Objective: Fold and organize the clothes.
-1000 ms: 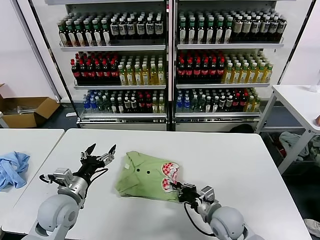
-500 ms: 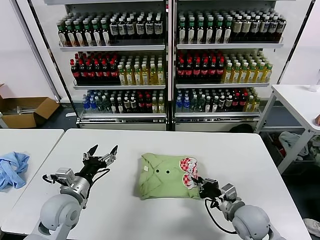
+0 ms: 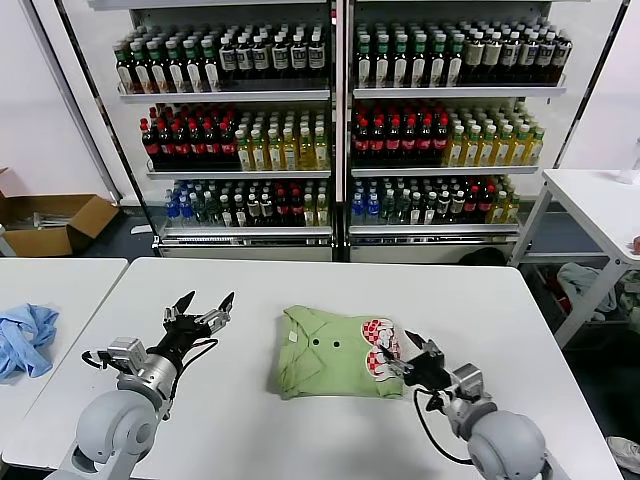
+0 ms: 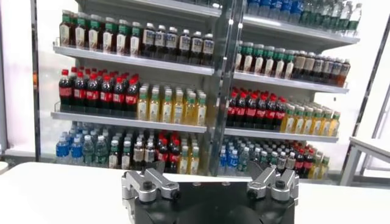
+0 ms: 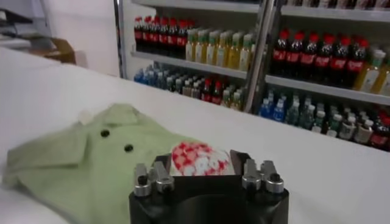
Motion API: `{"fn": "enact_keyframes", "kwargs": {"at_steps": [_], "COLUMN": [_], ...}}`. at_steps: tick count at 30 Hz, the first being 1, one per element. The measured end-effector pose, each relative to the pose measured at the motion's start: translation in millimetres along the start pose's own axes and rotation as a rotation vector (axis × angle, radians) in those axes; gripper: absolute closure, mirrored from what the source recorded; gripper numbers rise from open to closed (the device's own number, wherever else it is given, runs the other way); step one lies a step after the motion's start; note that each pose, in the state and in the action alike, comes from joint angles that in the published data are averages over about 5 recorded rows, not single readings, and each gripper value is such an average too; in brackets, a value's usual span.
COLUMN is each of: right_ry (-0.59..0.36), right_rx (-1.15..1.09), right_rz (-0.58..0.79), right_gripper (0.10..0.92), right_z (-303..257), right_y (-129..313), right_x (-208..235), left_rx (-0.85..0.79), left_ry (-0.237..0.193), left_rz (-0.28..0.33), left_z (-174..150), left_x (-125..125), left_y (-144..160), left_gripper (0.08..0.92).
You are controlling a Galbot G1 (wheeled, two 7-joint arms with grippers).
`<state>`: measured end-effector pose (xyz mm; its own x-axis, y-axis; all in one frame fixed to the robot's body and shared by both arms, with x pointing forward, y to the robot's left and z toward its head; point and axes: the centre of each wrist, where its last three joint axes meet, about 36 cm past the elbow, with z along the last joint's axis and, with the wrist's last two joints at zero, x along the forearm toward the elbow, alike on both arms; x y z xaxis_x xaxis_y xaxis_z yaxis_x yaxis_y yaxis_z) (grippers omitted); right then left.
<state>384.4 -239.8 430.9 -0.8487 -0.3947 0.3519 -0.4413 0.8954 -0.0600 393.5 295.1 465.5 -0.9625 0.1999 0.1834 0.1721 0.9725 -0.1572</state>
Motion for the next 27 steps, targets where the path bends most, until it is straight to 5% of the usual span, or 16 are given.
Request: {"fn": "enact_keyframes", "kwargs": {"at_steps": [5, 16, 27], "right_ry": [-0.014, 0.090, -0.011], "right_rx": [-0.039, -0.082, -0.104], "right_rz": [-0.013, -0.034, -0.114], "right_gripper": [0.207, 0.200, 0.200], "right_z": [6.1, 15.8, -22.4], "right_y": [14.8, 22.7, 43.5], "right_x": [-29.9, -62.2, -69.3], "left_rx": [0.006, 0.021, 0.024], "left_ry": [0.003, 0.004, 0.006], "left_rz": [0.001, -0.008, 0.003], "left_z": [2.1, 5.1, 5.8], "left_x": [3.8, 6.6, 1.9], "left_y": [-2.0, -0.9, -3.3], "left_gripper": [0.177, 0.177, 0.177]}}
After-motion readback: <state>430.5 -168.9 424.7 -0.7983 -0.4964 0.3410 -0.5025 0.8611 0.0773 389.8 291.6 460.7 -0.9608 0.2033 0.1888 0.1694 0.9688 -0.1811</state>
